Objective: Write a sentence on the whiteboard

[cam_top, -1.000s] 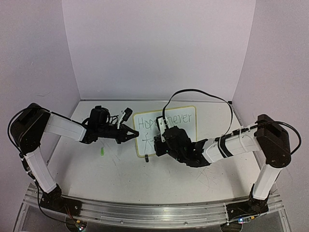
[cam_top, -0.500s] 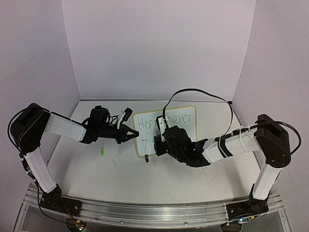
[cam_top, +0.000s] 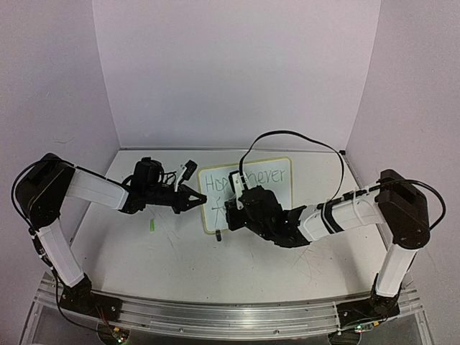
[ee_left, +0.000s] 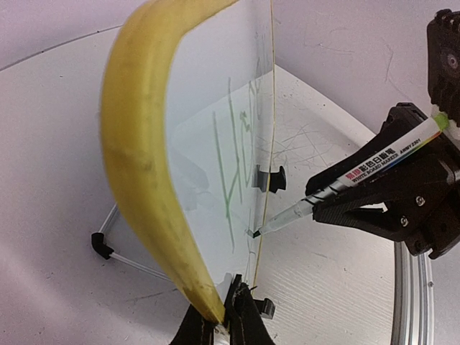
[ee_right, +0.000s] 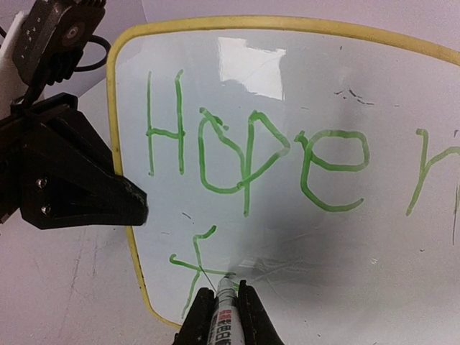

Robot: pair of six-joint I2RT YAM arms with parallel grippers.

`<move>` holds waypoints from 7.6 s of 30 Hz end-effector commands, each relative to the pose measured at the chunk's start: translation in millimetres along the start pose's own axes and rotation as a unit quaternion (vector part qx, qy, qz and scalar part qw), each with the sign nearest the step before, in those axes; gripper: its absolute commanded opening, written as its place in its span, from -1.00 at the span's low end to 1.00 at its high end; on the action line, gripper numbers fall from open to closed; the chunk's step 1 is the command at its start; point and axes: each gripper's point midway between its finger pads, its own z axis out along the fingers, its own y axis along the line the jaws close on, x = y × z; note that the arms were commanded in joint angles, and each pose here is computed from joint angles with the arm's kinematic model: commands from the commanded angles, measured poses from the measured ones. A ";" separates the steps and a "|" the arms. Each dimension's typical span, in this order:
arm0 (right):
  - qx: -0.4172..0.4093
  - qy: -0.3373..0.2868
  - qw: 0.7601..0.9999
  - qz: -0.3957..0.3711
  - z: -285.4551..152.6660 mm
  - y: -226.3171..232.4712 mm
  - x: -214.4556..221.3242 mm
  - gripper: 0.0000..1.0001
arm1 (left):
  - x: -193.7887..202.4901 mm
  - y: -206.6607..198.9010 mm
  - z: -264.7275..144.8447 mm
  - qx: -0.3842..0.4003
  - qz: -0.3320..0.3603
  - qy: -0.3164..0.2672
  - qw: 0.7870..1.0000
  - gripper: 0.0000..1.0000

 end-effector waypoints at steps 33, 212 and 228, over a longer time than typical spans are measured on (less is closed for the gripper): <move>0.063 -0.033 0.997 0.011 -7.6 -29.5 -22.1 -1.00 | 27.1 39.5 -0.2 -0.093 0.021 0.048 0.994 -1.00; 0.036 0.027 0.999 0.020 -10.6 -23.6 15.0 -1.00 | 31.0 43.0 0.9 -0.103 0.023 0.059 0.993 -1.00; 0.082 0.014 0.996 0.014 -14.2 -43.7 8.1 -1.00 | 31.1 42.8 1.3 -0.102 0.023 0.060 0.993 -1.00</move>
